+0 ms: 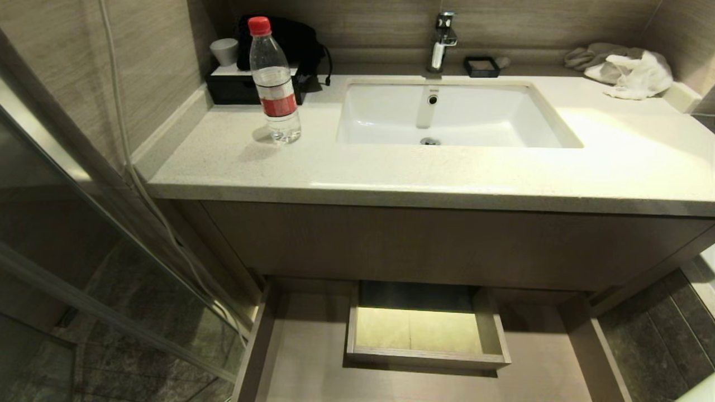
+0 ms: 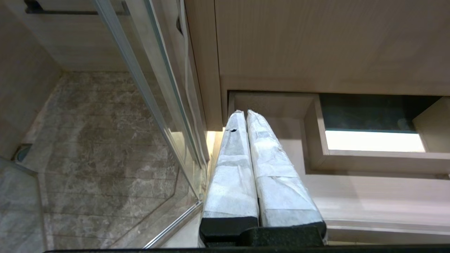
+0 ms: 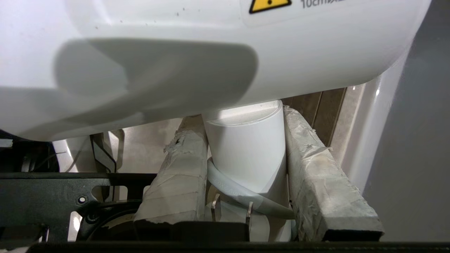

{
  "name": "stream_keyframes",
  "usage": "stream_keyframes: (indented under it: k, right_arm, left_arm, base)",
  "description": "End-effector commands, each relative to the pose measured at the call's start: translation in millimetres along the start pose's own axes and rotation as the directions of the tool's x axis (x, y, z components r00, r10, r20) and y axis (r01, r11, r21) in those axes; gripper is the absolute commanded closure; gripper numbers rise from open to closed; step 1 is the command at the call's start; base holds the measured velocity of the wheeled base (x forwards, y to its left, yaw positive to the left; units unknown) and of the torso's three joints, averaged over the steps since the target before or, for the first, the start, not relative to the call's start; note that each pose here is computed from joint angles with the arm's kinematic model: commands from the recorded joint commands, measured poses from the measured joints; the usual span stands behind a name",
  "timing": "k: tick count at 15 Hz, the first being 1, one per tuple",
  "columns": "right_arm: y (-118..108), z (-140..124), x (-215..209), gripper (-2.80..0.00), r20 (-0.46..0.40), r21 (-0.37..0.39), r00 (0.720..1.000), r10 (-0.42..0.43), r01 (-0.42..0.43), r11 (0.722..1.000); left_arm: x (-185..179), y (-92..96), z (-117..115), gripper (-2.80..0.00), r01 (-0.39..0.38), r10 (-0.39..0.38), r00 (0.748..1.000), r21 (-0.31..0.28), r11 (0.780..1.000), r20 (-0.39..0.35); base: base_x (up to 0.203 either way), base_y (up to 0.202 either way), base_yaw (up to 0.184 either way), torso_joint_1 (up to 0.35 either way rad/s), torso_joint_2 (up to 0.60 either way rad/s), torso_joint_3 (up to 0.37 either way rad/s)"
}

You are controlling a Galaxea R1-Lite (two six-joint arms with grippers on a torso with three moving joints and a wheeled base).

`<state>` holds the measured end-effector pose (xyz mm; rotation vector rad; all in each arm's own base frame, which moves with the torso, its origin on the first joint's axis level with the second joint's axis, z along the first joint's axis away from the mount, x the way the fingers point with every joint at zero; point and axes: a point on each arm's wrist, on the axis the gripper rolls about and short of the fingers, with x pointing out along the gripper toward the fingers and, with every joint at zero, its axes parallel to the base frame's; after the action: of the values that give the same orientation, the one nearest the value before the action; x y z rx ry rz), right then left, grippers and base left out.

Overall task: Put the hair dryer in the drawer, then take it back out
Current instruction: Put it into the drawer

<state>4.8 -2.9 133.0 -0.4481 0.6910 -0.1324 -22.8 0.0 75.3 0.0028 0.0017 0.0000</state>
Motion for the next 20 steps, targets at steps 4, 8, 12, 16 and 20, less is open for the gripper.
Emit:
stream_keyframes:
  k: [4, 8, 12, 16, 20]
  right_arm:
    - [0.7, -1.1, 0.6, 0.0, -0.008, -0.004, 1.0, 0.004, -0.004, 1.0]
    - [0.7, -1.1, 0.6, 0.0, -0.008, -0.004, 1.0, 0.004, -0.004, 1.0]
    - [0.9, -1.4, 0.8, 0.0, -0.01, -0.004, 1.0, 0.004, -0.004, 1.0]
    - [0.5, -0.8, 0.4, 0.0, -0.007, -0.003, 1.0, 0.002, -0.002, 1.0]
    - [-0.5, 0.7, -0.5, 0.0, 0.003, -0.003, 1.0, -0.002, 0.002, 1.0]
  left_arm:
    - [0.0, 0.0, 0.0, 0.0, 0.0, 0.0, 1.0, 0.0, 1.0, 0.0]
    - [0.0, 0.0, 0.0, 0.0, 0.0, 0.0, 1.0, 0.0, 1.0, 0.0]
    - [0.0, 0.0, 0.0, 0.0, 0.0, 0.0, 1.0, 0.0, 1.0, 0.0]
    - [0.0, 0.0, 0.0, 0.0, 0.0, 0.0, 1.0, 0.0, 1.0, 0.0]
    - [0.0, 0.0, 0.0, 0.0, 0.0, 0.0, 1.0, 0.0, 1.0, 0.0]
  base:
    - [0.0, 0.0, 0.0, -0.189, 0.54, 0.344]
    - [0.0, 0.0, 0.0, -0.163, 0.52, 0.345]
    - [0.0, 0.0, 0.0, -0.129, 0.49, 0.352]
    - [0.0, 0.0, 0.0, -0.094, 0.47, 0.37]
    - [0.0, 0.0, 0.0, -0.046, 0.43, 0.38]
